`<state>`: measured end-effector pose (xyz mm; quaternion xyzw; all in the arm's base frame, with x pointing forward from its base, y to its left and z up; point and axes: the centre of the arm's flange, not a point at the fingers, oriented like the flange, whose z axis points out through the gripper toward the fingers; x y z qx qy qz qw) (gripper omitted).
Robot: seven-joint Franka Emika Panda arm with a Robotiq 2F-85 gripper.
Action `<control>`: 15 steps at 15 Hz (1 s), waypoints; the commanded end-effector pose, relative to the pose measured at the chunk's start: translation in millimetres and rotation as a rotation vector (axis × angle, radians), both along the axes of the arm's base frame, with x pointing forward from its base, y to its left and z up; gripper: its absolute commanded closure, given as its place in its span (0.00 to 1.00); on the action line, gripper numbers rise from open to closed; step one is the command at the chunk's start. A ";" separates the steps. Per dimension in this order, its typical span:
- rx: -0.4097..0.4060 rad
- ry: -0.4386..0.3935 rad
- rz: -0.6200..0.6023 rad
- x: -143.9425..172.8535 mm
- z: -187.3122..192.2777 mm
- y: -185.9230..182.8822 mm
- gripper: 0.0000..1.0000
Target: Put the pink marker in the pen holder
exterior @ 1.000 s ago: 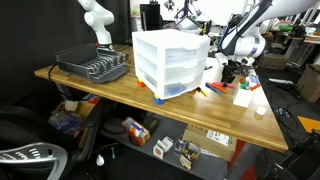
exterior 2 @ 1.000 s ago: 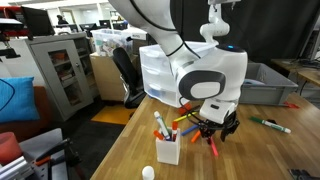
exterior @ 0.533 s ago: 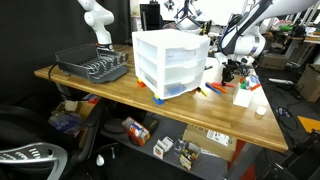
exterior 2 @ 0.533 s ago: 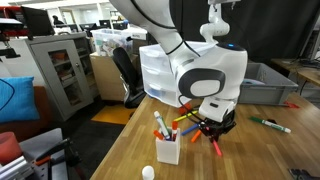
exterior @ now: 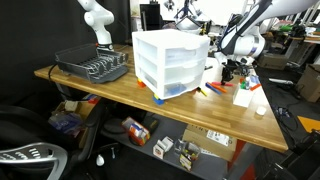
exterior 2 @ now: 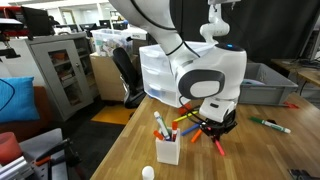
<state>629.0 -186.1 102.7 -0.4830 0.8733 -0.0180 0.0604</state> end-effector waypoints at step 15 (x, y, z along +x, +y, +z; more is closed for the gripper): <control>0.086 -0.362 -0.019 -53.0 55.8 -63.1 0.97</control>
